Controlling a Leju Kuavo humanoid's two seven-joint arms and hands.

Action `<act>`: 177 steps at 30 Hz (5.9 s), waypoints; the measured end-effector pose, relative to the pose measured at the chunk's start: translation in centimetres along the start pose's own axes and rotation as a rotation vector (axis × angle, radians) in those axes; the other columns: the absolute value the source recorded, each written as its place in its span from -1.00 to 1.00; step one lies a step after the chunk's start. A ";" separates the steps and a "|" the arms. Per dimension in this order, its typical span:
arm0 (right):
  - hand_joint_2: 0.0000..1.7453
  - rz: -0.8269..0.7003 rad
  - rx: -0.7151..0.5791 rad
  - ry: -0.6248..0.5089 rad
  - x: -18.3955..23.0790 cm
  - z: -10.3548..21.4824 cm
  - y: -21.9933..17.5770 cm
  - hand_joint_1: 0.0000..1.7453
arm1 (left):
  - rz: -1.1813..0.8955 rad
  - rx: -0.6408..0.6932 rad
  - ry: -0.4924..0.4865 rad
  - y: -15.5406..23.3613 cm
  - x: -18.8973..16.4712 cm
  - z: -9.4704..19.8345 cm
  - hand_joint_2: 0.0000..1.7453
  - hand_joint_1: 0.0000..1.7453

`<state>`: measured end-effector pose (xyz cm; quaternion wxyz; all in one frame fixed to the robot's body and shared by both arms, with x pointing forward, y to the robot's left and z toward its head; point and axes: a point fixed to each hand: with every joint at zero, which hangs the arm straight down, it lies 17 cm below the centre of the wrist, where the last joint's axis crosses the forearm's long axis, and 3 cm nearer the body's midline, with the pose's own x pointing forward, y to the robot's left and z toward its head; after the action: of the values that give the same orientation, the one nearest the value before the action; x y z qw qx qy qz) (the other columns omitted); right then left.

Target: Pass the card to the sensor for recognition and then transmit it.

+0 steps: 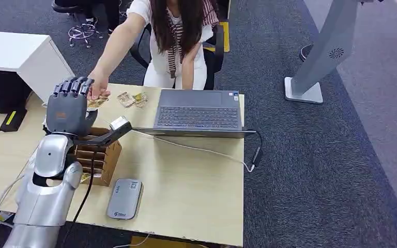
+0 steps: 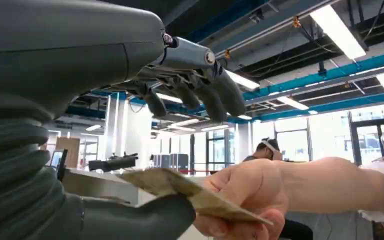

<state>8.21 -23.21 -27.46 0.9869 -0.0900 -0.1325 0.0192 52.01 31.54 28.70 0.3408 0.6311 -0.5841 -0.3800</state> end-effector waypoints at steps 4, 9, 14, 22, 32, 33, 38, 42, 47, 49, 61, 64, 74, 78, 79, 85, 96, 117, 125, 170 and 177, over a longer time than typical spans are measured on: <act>1.00 0.006 0.002 -0.001 0.0 0.0 0.0 -1.00 | 0.002 -0.007 0.008 -0.3 -0.1 0.1 1.00 1.00; 1.00 0.013 0.006 -0.003 0.0 0.0 0.1 -1.00 | 0.006 -0.009 0.022 -0.3 -0.1 -0.1 1.00 1.00; 1.00 0.014 0.016 -0.005 0.0 0.1 0.3 -1.00 | 0.021 -0.025 0.037 -0.9 0.3 0.0 1.00 1.00; 1.00 0.010 0.012 -0.004 0.0 0.1 0.3 -1.00 | 0.115 0.003 0.004 -0.6 1.9 1.2 1.00 1.00; 1.00 -0.025 0.001 0.003 -0.4 0.2 0.5 -1.00 | 0.273 0.166 -0.077 4.5 3.8 7.2 1.00 1.00; 1.00 -0.028 0.000 0.003 -0.4 0.2 0.5 -1.00 | 0.286 0.183 -0.081 5.1 3.9 7.7 1.00 1.00; 1.00 -0.046 -0.001 0.004 -0.5 0.3 0.7 -1.00 | 0.311 0.208 -0.105 6.7 4.2 10.1 1.00 1.00; 1.00 -0.051 -0.002 0.008 -0.5 0.3 0.6 -1.00 | 0.312 0.203 -0.109 6.6 4.3 10.5 1.00 1.00; 1.00 -0.052 -0.003 0.008 -0.5 0.3 0.6 -1.00 | 0.312 0.201 -0.109 6.6 4.3 10.6 1.00 1.00; 1.00 -0.056 -0.003 0.011 -0.6 0.3 0.6 -1.00 | 0.311 0.194 -0.113 6.5 4.4 10.9 1.00 1.00; 1.00 -0.063 0.003 0.026 -0.8 0.4 1.1 -1.00 | 0.216 -0.197 -0.203 -3.3 8.9 16.3 1.00 1.00; 1.00 -0.064 0.002 0.030 -0.8 0.4 1.0 -1.00 | 0.205 -0.249 -0.218 -4.7 9.8 17.2 1.00 1.00; 1.00 -0.060 0.005 0.036 -0.7 0.4 1.1 -1.00 | 0.162 -0.429 -0.252 -9.8 11.8 21.0 1.00 1.00; 1.00 -0.058 0.007 0.040 -0.8 0.5 1.3 -1.00 | 0.132 -0.474 -0.229 -11.3 11.5 21.9 1.00 1.00; 1.00 -0.056 0.007 0.040 -0.8 0.5 1.3 -1.00 | 0.127 -0.481 -0.227 -11.5 11.5 22.1 1.00 1.00; 1.00 -0.051 0.008 0.041 -0.8 0.5 1.4 -1.00 | 0.107 -0.495 -0.201 -12.1 11.1 22.3 1.00 1.00; 1.00 -0.048 0.007 0.045 -0.8 0.5 1.5 -1.00 | 0.090 -0.513 -0.134 -12.4 10.5 22.4 1.00 1.00; 1.00 -0.052 0.001 0.050 -0.8 0.5 1.3 -1.00 | 0.077 -0.542 -0.062 -13.0 10.0 23.2 1.00 1.00; 1.00 -0.051 -0.003 0.050 -0.9 0.4 1.1 -1.00 | 0.094 -0.544 -0.055 -13.0 10.2 23.8 1.00 1.00; 1.00 0.009 -0.014 -0.005 -0.1 0.3 0.7 -1.00 | 0.232 0.090 -0.023 2.8 7.7 9.2 1.00 1.00; 1.00 0.050 0.008 -0.018 0.2 0.3 1.1 -1.00 | 0.149 0.188 0.040 4.9 3.5 3.3 1.00 1.00</act>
<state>8.33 -22.00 -27.27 0.9853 -0.0890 -0.1389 0.0452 46.89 27.68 31.13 0.3191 0.6225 -0.6555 -0.2845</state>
